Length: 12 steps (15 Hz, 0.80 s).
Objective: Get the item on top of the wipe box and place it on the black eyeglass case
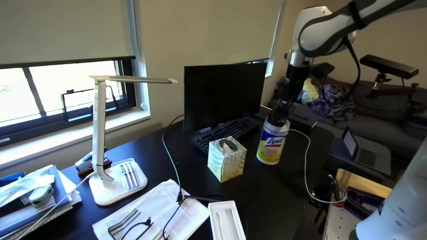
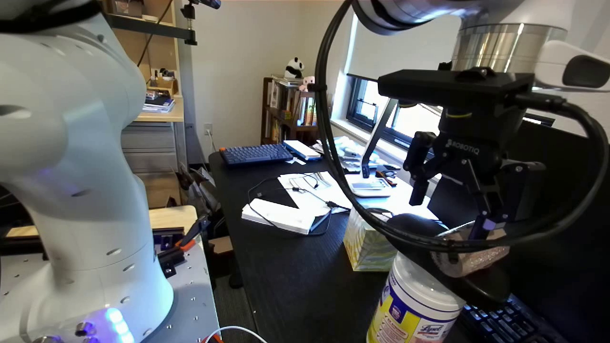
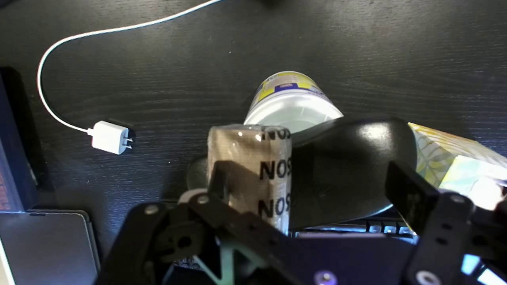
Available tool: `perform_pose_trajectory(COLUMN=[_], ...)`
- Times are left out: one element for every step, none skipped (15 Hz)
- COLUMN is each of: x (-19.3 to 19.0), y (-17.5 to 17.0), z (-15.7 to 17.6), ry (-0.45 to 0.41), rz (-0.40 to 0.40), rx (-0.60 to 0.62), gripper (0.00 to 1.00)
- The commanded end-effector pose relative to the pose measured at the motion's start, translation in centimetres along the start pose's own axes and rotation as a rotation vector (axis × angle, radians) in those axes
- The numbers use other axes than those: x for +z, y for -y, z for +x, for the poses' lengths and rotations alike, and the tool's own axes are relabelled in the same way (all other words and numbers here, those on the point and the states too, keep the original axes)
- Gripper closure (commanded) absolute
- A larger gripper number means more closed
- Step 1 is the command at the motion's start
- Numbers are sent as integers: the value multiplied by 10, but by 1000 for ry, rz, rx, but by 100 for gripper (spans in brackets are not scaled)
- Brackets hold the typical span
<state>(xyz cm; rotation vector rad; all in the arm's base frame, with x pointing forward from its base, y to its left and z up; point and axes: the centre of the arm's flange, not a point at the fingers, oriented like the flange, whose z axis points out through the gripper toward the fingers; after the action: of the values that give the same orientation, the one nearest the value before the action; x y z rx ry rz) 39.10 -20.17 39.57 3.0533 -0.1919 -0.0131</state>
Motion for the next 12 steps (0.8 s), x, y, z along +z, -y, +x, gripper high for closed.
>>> perform_pose_trajectory(x=[2, 2, 2, 1, 1, 2, 3, 4, 4, 3, 3, 2], y=[6, 6, 6, 8, 9, 12, 16, 20, 25, 31, 37, 45], z=[-2, -2, -2, -1, -1, 1, 3, 5, 6, 8, 9, 11], ry=[-15, -15, -15, -14, -15, -13, -10, -12, -11, -15, -20, -24], rz=[8, 7, 7, 14, 15, 16, 16, 13, 11, 16, 17, 16], rx=[12, 11, 11, 11, 12, 8, 7, 2, -3, -10, -20, -24], gripper=[0, 0, 0, 0, 0, 0, 0, 0, 0, 0, 0, 0])
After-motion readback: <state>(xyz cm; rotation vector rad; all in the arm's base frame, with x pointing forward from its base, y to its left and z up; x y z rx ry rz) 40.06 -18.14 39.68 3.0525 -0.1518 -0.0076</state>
